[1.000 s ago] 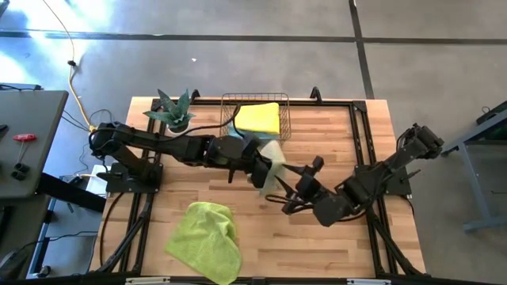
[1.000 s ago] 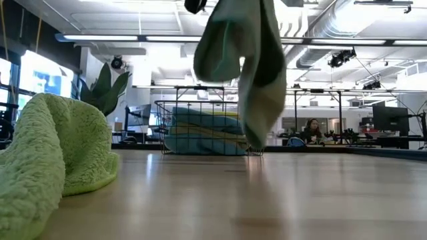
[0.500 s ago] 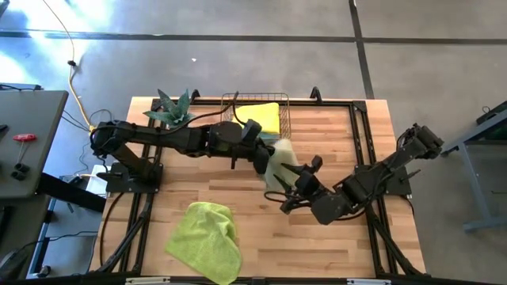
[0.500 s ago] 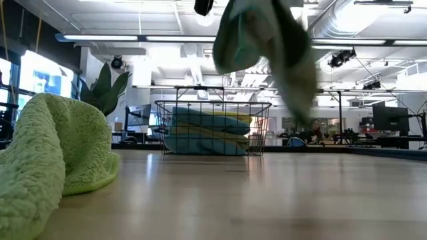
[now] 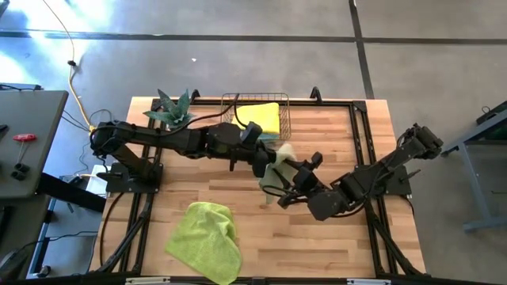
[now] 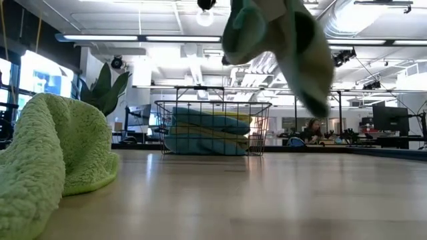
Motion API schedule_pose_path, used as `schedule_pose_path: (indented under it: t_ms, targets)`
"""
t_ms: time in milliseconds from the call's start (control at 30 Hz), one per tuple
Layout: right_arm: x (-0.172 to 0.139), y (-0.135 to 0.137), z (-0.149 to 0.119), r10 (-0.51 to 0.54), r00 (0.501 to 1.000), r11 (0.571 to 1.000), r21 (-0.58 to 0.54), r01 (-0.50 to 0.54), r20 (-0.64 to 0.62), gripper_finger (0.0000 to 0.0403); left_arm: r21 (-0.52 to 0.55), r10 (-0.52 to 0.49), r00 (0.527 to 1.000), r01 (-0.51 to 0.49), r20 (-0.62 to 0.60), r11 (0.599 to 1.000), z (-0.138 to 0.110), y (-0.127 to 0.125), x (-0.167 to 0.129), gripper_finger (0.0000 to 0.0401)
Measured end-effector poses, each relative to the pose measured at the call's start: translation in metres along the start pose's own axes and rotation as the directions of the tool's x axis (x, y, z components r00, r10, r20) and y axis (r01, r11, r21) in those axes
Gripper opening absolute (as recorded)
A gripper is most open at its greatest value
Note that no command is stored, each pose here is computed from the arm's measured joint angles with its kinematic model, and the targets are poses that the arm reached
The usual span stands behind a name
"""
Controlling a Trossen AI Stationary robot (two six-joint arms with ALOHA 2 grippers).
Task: Fold microfiber towels
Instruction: Fold the light blue microfiber cloth
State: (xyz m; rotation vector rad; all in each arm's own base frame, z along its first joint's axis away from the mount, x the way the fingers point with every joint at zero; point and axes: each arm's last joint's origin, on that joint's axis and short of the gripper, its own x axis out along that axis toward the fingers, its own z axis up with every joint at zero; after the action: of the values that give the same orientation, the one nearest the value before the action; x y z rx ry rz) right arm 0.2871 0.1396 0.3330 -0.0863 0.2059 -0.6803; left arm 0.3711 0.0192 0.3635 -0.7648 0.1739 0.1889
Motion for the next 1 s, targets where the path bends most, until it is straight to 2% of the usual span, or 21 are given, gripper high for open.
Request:
schedule_pose_path:
  t_ms: [200,400,600,733,933,1000]
  targets:
    - [0.0,0.0,0.001,0.001,1.0,1.0,0.007,-0.001,0.003,0.0177,-0.016,0.006,1.0,-0.005,0.018,1.0,0.005,0.004,0.0,0.0]
    - [0.005,-0.003,0.001,-0.028,1.0,0.999,0.022,0.028,0.005,0.0177,-0.006,-0.027,1.0,0.027,-0.013,1.0,0.001,-0.001,0.0,0.0]
    - [0.005,-0.002,0.001,-0.021,1.0,1.0,0.018,0.02,0.002,0.0171,0.012,-0.007,0.999,0.007,-0.033,1.0,-0.002,0.0,-0.001,0.0]
    - [0.001,-0.001,0.0,-0.016,1.0,1.0,0.015,0.016,0.005,0.0134,0.016,-0.014,0.999,0.015,-0.045,1.0,-0.003,0.0,-0.001,0.0]
    - [0.001,-0.001,0.0,-0.029,1.0,1.0,0.003,0.029,0.006,0.0023,0.018,-0.039,0.996,0.04,-0.079,0.999,-0.004,-0.001,-0.001,0.0]
    - [0.001,-0.001,0.0,-0.019,1.0,1.0,-0.025,0.019,0.004,0.0008,0.034,-0.04,0.996,0.043,-0.086,0.999,-0.005,-0.001,-0.002,0.0]
